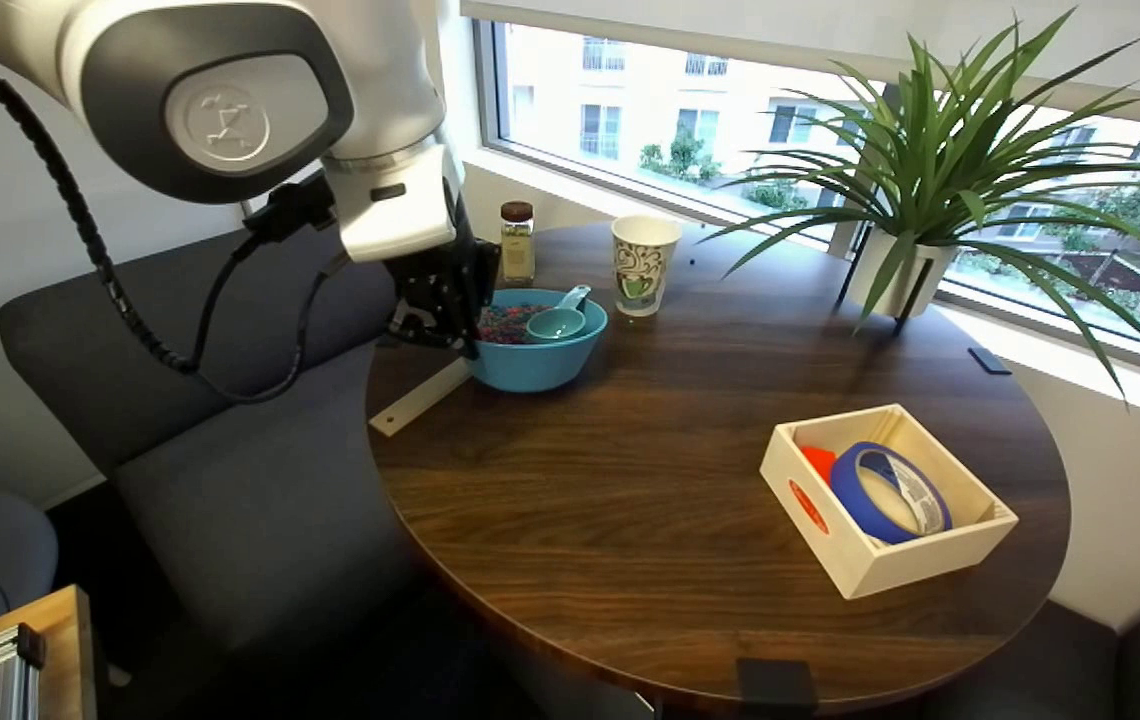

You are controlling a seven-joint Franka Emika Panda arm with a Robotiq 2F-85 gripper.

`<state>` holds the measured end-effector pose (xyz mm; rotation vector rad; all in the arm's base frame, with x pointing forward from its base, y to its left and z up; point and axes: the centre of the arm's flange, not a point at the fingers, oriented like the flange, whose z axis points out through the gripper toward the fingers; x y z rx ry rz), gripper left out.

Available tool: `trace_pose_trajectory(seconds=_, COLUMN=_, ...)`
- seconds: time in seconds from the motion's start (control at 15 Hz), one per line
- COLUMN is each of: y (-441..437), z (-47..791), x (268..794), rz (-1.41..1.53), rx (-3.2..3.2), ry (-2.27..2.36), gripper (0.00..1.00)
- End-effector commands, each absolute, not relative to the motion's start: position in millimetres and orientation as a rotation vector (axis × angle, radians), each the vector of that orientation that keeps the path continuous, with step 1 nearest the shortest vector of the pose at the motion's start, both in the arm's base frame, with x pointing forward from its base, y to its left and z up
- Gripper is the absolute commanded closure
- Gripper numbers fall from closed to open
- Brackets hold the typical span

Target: Move the bowl to the left then put the spoon into the cup

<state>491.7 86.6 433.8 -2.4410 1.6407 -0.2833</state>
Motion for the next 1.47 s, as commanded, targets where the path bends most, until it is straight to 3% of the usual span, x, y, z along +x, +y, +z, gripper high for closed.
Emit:
trace_pose_trajectory(seconds=0.0, y=88.3, z=440.2, x=500.7, rz=-0.307, rx=-2.468, ry=1.601, gripper=0.99)
trace_pose_trajectory(seconds=0.73, y=-12.5, z=435.5, x=528.2, rz=-0.245, rx=-2.619, ry=1.062, gripper=0.99)
trace_pose_trajectory(seconds=1.0, y=-11.5, z=430.3, x=538.0, rz=-0.247, rx=-2.695, ry=0.778, gripper=0.99)
trace_pose_trajectory(seconds=1.4, y=-6.9, z=423.5, x=560.9, rz=-0.221, rx=-2.661, ry=0.755, gripper=0.99)
